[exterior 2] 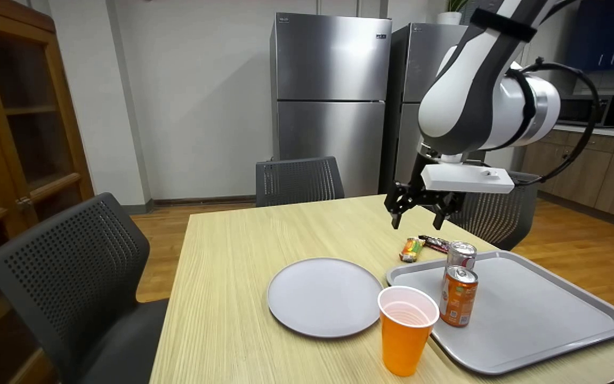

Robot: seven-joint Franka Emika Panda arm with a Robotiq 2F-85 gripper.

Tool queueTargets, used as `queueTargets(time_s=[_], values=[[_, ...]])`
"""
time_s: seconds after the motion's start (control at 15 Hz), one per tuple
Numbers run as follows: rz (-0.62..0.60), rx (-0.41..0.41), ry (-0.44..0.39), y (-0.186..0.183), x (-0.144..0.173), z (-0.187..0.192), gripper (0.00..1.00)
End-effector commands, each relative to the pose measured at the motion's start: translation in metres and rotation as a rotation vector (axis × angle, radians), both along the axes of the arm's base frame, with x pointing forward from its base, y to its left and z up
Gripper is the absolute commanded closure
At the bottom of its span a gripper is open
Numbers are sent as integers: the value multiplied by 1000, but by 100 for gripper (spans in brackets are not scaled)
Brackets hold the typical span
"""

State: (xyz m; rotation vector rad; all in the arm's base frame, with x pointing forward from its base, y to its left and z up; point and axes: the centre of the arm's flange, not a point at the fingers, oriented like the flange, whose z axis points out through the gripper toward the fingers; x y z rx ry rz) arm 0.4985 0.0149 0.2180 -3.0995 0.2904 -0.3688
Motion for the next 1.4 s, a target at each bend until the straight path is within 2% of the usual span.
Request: queueTargets(time_s=[0.0,0.13,0.2,1.33], values=[[11,-6,22,10,6,15,0],[20,-10,26,11,7,16,0],[22,-5,10,5,5,3,0],[27,-8,11,5,6,4,0]])
